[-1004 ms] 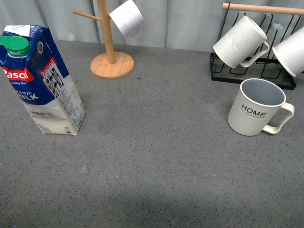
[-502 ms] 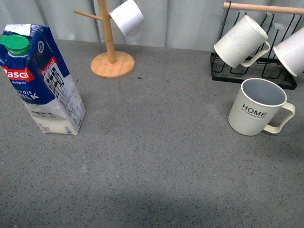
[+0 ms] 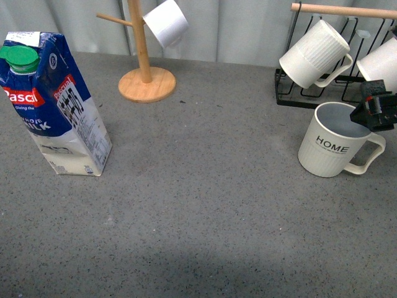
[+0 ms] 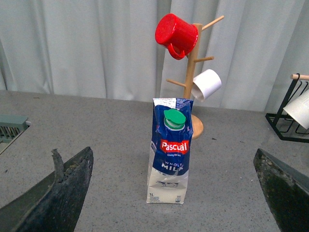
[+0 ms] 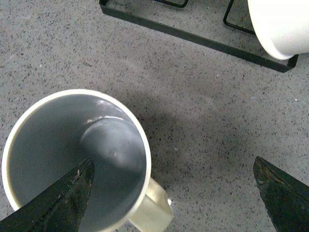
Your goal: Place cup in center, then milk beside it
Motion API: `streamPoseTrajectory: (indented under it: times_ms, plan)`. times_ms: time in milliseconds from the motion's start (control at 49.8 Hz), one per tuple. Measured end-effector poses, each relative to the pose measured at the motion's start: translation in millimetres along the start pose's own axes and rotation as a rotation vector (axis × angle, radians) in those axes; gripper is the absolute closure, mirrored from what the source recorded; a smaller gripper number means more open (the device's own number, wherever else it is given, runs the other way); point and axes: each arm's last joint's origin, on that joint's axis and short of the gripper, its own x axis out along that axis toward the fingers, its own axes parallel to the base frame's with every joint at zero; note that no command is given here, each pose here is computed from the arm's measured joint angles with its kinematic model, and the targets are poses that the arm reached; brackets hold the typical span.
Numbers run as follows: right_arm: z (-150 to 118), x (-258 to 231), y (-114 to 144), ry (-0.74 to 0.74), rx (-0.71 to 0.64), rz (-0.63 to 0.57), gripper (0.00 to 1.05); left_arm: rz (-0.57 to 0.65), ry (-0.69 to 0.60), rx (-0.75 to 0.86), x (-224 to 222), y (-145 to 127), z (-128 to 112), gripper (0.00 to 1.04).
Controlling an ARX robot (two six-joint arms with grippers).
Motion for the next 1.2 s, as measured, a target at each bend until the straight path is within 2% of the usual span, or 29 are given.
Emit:
streamPoseTrajectory:
  times_ms: [341,382,743,944,1044,1205]
  plan:
    - [12,23,2,0.09,0.07,0.0,0.1,0.0,0.0,0.0,0,0,0,0.06]
    - [12,25,3,0.096,0.073,-0.002,0.18,0.0,0.0,0.0,0,0,0,0.06]
    - [11,27,7,0.105,0.085,0.006,0.65,0.0,0.0,0.0,0,0,0,0.06]
    - [16,26,7,0.113,0.09,0.005,1.03,0.0,0.0,0.0,0,0,0,0.06]
    - [22,25,8,0.101,0.071,0.013,1.03,0.0,0.0,0.0,0,0,0,0.06]
    - [27,17,17,0.084,-0.001,0.091,1.03,0.0,0.0,0.0,0,0,0,0.06]
